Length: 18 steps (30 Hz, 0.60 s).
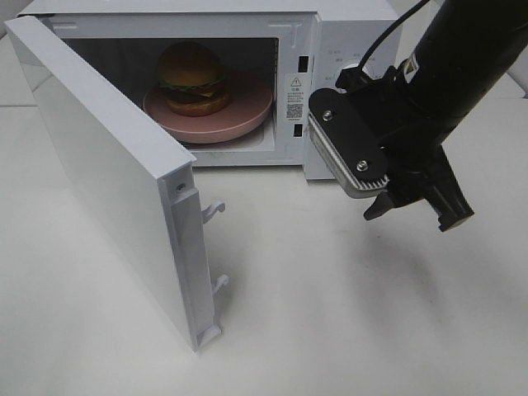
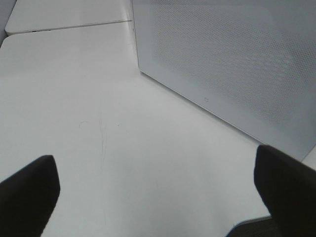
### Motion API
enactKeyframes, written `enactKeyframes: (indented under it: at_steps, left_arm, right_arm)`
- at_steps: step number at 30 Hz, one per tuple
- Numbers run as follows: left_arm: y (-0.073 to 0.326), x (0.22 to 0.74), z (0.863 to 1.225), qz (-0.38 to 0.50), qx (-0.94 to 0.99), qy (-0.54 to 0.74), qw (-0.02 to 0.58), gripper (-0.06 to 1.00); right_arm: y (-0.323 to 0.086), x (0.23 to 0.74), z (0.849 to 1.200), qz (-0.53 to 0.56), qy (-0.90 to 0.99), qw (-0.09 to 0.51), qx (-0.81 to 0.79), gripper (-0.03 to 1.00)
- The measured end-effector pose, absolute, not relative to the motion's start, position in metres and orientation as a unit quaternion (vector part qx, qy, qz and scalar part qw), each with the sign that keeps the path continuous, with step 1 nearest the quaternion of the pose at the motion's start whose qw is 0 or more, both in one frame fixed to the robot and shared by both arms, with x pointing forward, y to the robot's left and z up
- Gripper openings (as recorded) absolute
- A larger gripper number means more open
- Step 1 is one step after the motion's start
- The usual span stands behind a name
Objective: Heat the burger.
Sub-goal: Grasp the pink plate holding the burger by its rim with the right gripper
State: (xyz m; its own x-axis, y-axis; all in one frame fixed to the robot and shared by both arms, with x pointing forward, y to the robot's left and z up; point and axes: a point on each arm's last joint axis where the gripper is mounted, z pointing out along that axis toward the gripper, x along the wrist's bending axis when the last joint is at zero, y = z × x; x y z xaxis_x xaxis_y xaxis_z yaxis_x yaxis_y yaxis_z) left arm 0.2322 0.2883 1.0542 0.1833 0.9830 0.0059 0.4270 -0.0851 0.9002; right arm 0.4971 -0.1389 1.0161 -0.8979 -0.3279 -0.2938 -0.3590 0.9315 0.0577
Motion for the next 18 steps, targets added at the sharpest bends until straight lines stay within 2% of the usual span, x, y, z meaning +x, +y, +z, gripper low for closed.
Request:
enactKeyframes:
  at_steps: [1,2,4,5,7,18]
  left_arm:
    - [0.288,0.232,1.054,0.341,0.653,0.54,0.407,0.99]
    - [0.288,0.232,1.054,0.341,0.653,0.54,0.407,0.99]
    - [0.288,0.232,1.054,0.341,0.653,0.54,0.407,0.99]
    - [0.288,0.232,1.054,0.341,0.653,0.54,0.407,0.99]
    - [0.288,0.232,1.054,0.341,0.653,0.54,0.407,0.99]
    - [0.288,0.232,1.054,0.341,0.653,0.54,0.407,0.99]
  right_arm:
    - [-0.134,0.496,1.017,0.061,0.972,0.148,-0.172,0.72]
    - [-0.134,0.496,1.017,0.061,0.972,0.148,-0.172,0.72]
    - [-0.127,0.498,1.018,0.078,0.97,0.172,-0.154,0.85]
    - [-0.127,0.498,1.018,0.078,0.97,0.172,-0.154,0.85]
    - [-0.125,0.501,1.02,0.09,0.967,0.194,-0.138,0.91]
    - [-0.11,0.51,1.02,0.1,0.945,0.264,-0.168,0.92]
